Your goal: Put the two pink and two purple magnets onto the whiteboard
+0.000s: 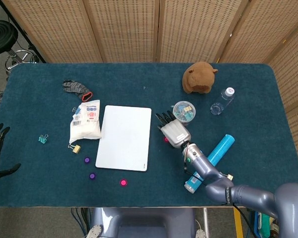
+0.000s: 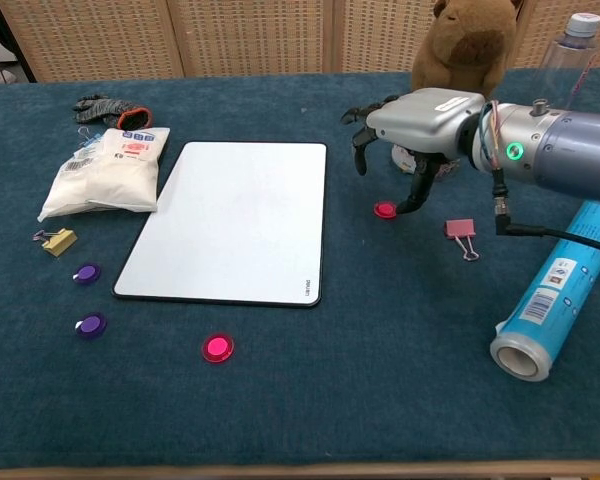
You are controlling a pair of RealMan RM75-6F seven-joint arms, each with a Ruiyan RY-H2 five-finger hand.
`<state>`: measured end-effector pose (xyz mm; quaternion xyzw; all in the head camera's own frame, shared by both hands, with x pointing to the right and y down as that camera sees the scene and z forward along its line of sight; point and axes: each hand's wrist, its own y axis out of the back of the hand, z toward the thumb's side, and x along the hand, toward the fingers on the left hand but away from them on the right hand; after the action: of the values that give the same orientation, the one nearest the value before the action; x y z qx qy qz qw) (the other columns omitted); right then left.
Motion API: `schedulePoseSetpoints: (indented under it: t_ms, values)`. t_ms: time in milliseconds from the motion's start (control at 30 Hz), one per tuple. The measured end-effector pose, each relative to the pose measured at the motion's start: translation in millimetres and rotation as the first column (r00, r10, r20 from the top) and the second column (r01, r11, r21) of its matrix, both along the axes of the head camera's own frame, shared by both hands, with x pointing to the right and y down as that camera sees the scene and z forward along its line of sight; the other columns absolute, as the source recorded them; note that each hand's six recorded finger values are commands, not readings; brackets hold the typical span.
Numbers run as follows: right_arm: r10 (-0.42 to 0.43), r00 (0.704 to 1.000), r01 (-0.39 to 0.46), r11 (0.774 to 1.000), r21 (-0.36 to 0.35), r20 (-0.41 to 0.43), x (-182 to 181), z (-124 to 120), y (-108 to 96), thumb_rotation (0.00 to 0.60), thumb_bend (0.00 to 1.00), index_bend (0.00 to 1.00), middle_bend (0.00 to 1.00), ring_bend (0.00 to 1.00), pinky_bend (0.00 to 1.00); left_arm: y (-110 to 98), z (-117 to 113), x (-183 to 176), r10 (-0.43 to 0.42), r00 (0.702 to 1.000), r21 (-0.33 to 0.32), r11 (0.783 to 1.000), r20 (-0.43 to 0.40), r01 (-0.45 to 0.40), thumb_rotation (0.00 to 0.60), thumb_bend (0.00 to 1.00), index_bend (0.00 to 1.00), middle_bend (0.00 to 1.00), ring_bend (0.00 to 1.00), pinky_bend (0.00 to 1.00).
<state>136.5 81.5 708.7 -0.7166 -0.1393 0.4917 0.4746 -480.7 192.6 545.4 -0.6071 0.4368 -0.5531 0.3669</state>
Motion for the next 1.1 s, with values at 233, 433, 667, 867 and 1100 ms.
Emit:
schedulePoseSetpoints:
  t_ms: [233, 433, 667, 867, 1100]
  values:
    - [-0.004, 0.999, 0.003, 1.0, -0.014, -0.046, -3, 12, 0, 0.6, 0.21, 0.36, 0.0, 0.0, 0.0, 0, 0, -1, -0.004, 1.0, -0.001, 1.0, 0.0, 0.004, 0.6, 0.02, 0.0, 0.0, 0.0, 0.0]
    - [-0.001, 0.998, 0.0, 1.0, -0.013, -0.064, -2, 15, -1, 0.6, 0.21, 0.36, 0.0, 0.0, 0.0, -1, 0, -2, -0.008, 1.0, 0.001, 1.0, -0.001, 0.008, 0.6, 0.02, 0.0, 0.0, 0.0, 0.0]
    - [0.008, 0.998, -0.01, 1.0, -0.021, -0.06, -3, 17, -1, 0.6, 0.22, 0.4, 0.0, 0.0, 0.0, -1, 0, -2, -0.008, 1.0, 0.0, 1.0, -0.001, 0.008, 0.6, 0.02, 0.0, 0.0, 0.0, 0.0]
    - [0.014, 0.998, -0.016, 0.999, -0.028, -0.058, -5, 18, -1, 0.6, 0.25, 0.42, 0.0, 0.0, 0.0, -2, 0, -4, -0.013, 1.0, 0.0, 1.0, -0.003, 0.013, 0.6, 0.02, 0.0, 0.0, 0.0, 0.0]
    - [0.024, 0.998, -0.026, 0.999, -0.035, -0.066, -6, 21, -1, 0.6, 0.29, 0.42, 0.0, 0.0, 0.0, -2, 0, -4, -0.016, 1.0, 0.0, 1.0, -0.005, 0.016, 0.6, 0.02, 0.0, 0.0, 0.0, 0.0]
